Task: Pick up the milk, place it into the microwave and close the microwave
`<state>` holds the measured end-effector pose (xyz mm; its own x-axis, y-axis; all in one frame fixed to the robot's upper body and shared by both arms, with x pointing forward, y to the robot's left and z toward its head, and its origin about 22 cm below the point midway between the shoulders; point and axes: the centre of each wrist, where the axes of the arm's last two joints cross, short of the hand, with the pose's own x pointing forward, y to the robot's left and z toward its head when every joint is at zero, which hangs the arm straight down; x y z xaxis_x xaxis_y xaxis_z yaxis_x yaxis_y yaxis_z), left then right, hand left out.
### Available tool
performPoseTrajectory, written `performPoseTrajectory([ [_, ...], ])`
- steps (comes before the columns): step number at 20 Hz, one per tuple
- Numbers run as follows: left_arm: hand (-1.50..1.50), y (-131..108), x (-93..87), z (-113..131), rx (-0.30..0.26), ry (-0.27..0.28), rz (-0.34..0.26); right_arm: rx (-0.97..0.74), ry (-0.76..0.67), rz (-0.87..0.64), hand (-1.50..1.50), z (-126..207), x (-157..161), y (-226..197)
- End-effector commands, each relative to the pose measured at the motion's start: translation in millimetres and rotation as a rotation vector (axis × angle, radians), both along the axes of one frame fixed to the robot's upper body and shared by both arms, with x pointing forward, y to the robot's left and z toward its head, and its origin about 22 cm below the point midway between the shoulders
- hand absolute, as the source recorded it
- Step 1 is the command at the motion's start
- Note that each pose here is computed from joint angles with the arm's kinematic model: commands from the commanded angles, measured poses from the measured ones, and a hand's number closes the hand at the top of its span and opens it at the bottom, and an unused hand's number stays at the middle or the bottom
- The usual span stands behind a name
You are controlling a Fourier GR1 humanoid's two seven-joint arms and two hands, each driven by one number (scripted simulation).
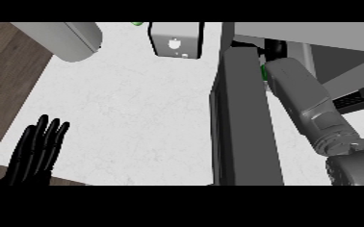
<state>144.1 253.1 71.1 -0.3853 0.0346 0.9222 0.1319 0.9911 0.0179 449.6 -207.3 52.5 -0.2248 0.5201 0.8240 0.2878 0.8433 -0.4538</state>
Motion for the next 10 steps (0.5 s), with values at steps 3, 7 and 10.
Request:
performPoseTrajectory([
  [3,-1.50,-7,3.3,-1,0.008,-0.001,-0.002,0.032,0.001,0.018,-1.50,-10,-5,-5],
  [7,-1.50,-14,6.1,-1,0.001,0.014,-0.008,0.043,0.000,0.032,-1.50,-8,-4,-12],
  [10,-1.50,-17,4.1,0,0.007,0.015,-0.030,0.061,0.012,0.052,-1.50,-11,-7,-28],
])
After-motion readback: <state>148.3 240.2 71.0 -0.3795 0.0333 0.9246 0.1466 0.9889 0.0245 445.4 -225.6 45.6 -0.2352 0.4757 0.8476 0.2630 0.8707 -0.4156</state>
